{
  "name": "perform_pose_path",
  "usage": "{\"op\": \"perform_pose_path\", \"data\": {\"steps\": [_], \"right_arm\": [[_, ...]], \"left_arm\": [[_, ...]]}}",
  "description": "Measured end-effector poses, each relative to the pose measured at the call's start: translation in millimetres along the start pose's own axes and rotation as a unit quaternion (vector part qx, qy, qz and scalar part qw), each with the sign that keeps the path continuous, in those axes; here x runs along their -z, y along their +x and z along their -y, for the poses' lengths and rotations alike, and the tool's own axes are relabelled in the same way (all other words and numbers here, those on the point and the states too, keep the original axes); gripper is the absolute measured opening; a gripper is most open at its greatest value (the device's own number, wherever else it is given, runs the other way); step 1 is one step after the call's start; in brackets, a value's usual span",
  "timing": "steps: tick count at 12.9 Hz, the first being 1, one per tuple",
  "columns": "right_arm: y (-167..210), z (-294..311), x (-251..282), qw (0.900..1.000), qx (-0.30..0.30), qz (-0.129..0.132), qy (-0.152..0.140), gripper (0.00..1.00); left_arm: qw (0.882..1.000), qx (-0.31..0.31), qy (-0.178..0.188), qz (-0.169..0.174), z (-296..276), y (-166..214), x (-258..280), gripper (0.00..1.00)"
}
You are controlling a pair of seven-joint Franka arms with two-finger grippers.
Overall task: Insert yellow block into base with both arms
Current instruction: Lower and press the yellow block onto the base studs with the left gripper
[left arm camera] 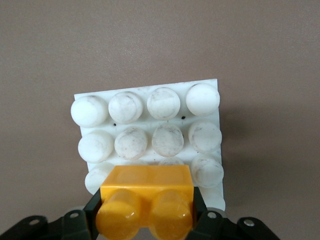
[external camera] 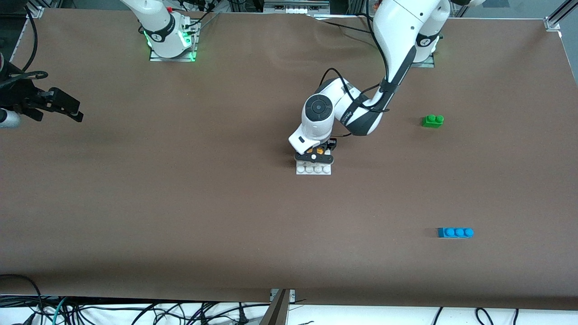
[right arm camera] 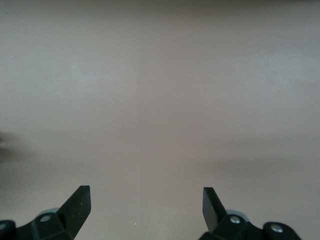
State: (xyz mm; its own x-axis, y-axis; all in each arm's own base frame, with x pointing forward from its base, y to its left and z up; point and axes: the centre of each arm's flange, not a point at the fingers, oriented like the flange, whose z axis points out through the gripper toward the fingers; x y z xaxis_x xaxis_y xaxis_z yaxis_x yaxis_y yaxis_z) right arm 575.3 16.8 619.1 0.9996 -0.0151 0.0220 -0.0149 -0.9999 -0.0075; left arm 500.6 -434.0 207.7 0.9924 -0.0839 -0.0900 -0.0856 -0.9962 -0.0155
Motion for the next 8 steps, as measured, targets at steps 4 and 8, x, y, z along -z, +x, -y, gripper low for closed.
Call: {"op": "perform_pose_path", "data": {"steps": [4, 8], "right_arm": [[0.0, 0.0, 0.0, 1.0, 0.0, 0.0, 0.0, 1.0], [0.0, 0.0, 0.0, 1.0, 0.0, 0.0, 0.0, 1.0]], "left_arm": [[1.0, 0.0, 0.0, 0.0, -0.4, -0.3, 0.0, 0.76], [1.0, -0.002, -0.001, 0.0, -2.6, -1.5, 0.5, 0.78]]}}
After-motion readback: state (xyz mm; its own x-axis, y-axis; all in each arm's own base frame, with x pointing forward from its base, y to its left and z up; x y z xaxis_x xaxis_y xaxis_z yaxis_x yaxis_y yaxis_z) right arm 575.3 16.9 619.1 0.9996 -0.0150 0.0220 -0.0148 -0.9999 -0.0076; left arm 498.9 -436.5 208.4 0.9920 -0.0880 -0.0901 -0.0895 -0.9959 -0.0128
